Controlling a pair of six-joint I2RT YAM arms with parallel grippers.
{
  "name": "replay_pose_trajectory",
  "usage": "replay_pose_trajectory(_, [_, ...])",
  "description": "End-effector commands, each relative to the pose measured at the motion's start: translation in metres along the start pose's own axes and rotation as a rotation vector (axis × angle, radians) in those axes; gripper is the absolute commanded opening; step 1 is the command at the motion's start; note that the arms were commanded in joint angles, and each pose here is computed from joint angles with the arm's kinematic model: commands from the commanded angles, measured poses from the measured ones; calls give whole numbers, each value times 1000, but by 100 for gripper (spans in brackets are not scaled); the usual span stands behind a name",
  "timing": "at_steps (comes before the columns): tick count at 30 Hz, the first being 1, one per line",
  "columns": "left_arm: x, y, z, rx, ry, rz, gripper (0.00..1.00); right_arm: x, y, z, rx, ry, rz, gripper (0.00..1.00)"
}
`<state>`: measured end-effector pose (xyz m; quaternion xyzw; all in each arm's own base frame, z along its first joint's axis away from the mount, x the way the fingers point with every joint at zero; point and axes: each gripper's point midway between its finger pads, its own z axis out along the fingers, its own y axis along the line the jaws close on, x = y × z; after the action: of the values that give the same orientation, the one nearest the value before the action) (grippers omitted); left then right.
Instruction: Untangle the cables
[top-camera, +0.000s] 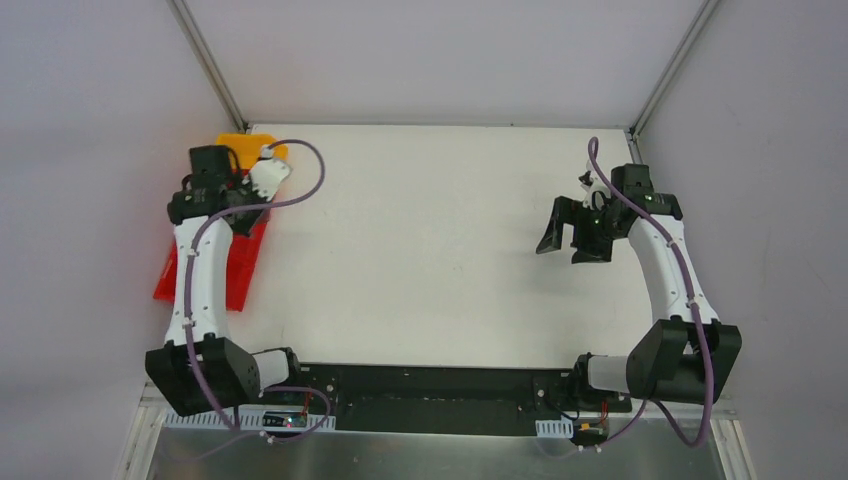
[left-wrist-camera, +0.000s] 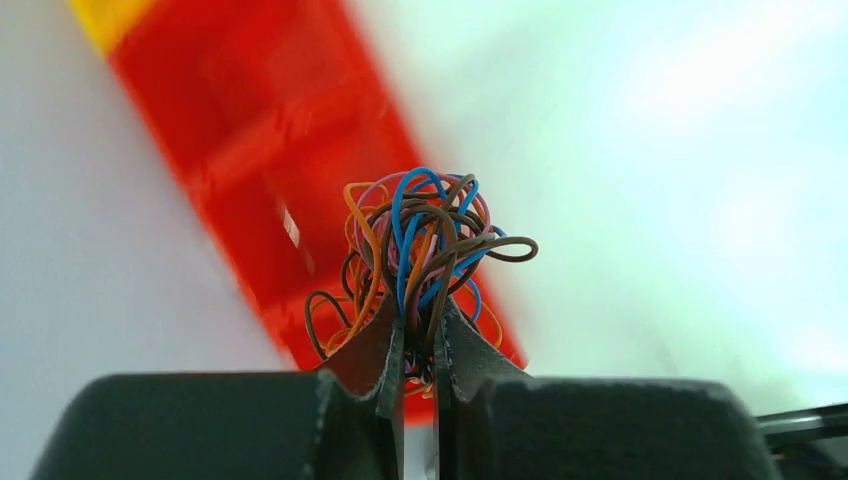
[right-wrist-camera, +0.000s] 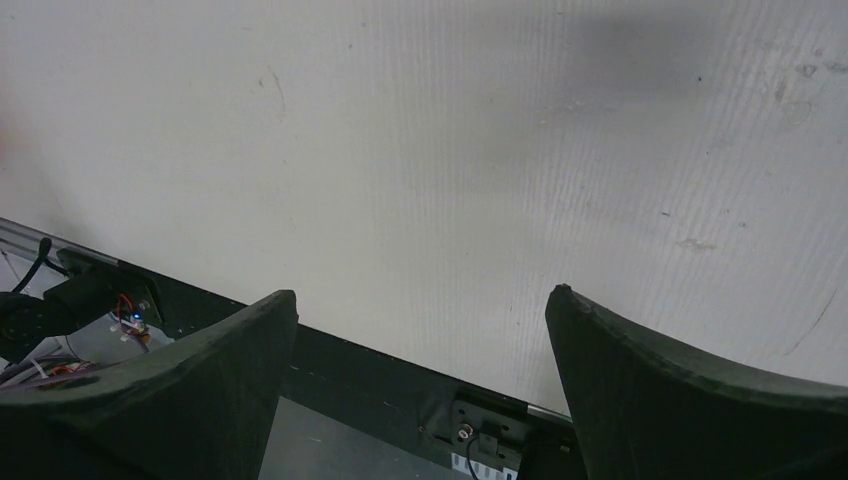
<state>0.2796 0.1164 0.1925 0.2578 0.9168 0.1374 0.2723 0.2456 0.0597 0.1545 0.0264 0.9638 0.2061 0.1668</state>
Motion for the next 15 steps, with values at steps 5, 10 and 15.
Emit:
replay_pose_trajectory(5, [-153, -180, -63, 501, -163, 27, 0, -11, 19, -17, -80, 8, -63, 100])
replay_pose_trajectory(10, [-199, -263, -70, 838, -214, -116, 63, -10, 22, -11, -107, 38, -68, 100])
replay_pose_trajectory(15, [-179, -275, -24, 835, -83, -162, 85, -3, 29, 3, -129, 101, -99, 99])
